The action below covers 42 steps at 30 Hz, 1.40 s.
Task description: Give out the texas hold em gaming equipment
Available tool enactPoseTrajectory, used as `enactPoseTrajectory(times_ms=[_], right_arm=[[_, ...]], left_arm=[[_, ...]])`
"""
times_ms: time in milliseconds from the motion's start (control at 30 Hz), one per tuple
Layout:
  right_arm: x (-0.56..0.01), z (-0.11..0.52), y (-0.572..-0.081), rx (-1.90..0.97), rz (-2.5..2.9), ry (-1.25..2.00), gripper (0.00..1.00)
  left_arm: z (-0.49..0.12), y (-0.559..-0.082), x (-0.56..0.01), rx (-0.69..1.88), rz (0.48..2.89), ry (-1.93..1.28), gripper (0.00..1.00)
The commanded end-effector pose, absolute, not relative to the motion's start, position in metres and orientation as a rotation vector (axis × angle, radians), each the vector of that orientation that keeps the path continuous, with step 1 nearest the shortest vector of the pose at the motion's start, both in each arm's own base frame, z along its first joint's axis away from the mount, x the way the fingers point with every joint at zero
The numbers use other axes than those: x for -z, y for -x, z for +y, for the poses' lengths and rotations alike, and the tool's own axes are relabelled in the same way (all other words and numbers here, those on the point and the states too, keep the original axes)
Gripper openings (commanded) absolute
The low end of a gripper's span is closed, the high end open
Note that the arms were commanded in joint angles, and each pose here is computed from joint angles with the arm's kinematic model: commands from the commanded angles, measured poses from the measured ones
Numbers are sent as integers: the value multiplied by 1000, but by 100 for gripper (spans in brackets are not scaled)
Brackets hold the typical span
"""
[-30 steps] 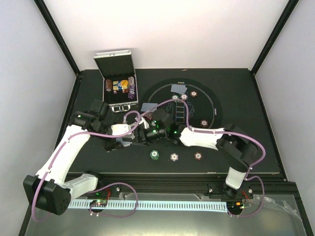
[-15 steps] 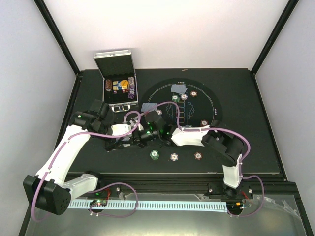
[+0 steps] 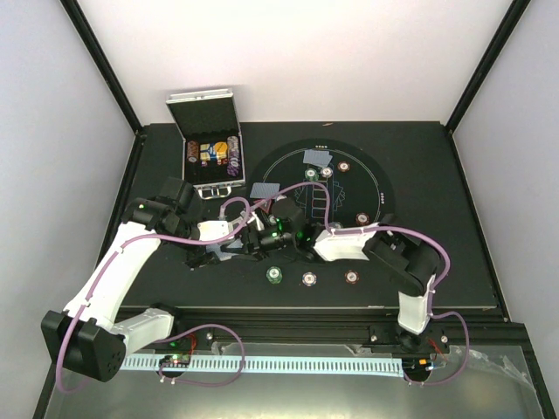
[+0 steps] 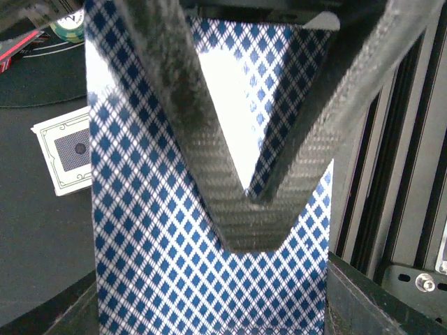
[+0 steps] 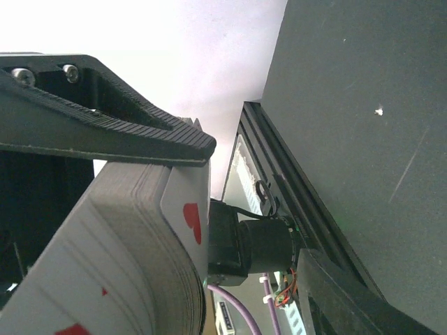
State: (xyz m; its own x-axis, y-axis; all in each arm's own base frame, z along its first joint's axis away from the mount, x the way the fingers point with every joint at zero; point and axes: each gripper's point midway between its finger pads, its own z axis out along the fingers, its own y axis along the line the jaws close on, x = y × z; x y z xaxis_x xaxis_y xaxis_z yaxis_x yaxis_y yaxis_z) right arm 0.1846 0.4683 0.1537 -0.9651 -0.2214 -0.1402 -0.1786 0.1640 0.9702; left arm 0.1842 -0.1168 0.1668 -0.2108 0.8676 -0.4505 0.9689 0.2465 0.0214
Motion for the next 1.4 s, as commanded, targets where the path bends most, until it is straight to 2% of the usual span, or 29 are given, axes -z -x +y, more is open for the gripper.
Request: enactPoseTrajectory(times_ms=[0,500,967,1367], right_arm=[[-139,452,-192,1902,-2441,-336,55],[-179,440,-194,1960,-2478,-423,41],[-182,420,-202,1916,-2571,-450,20],[-184,368,-224,1778,-2759,-481,2]], left_arm=[[-121,-183,-182,391,2109,-1680,1],[-120,-182,-178,379,2117,-1680,1],[-119,-182,-177,376,2119,-1682,2],[-118,-182,-177,369,2120,-1682,2]])
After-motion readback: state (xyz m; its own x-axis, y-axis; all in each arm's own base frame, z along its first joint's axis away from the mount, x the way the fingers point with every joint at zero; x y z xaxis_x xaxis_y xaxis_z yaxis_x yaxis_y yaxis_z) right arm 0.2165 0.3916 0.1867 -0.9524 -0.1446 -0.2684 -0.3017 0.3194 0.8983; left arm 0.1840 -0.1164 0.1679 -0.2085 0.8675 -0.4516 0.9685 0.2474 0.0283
